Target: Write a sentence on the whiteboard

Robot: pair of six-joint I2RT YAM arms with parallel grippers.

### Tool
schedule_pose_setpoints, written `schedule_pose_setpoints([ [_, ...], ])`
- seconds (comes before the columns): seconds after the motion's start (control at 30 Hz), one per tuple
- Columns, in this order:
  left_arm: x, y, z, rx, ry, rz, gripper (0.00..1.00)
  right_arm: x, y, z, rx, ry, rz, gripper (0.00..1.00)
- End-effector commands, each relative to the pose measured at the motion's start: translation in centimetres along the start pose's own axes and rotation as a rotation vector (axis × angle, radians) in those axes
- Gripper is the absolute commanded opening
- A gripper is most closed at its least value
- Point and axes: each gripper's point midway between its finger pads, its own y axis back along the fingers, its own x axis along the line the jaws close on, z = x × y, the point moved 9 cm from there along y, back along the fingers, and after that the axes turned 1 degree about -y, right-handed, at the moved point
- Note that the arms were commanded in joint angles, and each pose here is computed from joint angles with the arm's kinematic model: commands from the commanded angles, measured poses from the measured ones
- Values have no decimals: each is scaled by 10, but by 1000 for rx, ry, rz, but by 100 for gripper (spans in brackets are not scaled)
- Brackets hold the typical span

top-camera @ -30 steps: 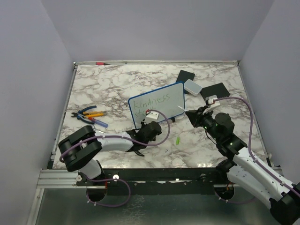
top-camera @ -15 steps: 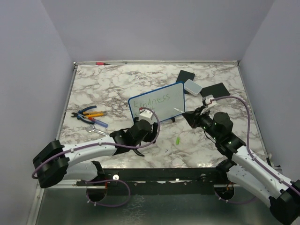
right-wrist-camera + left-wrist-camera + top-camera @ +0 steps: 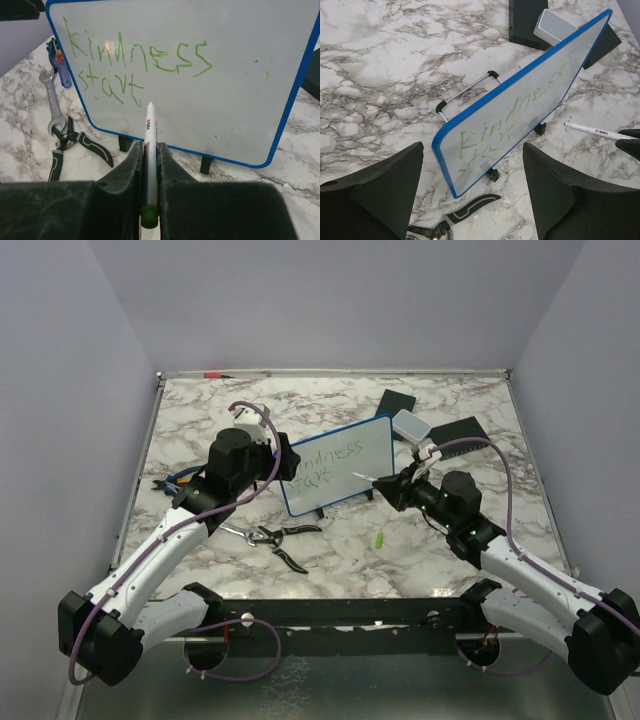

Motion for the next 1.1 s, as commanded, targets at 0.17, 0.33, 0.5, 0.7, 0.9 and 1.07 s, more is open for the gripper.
schedule_pose_setpoints([
  [0.17, 32, 2, 5, -12, 44, -122, 83, 2, -17, -8, -8, 62, 40, 1],
  [0.33, 42, -5, -6, 25, 46, -170, 82, 0, -25, -15, 10, 77, 5, 1],
  [0.5, 46, -9, -10, 49, 35, -182, 76, -2, -32, -20, 14, 89, -3, 1],
  [0.7, 50, -13, -16, 76, 30, -164, 63, 0, -38, -20, 7, 100, 8, 1],
  [0.9, 53, -16, -19, 88, 36, -148, 56, 0, -43, -18, -1, 108, 3, 1],
  [1.07, 54, -17, -20, 94, 42, -143, 52, -1, -48, -19, 3, 116, -12, 1],
])
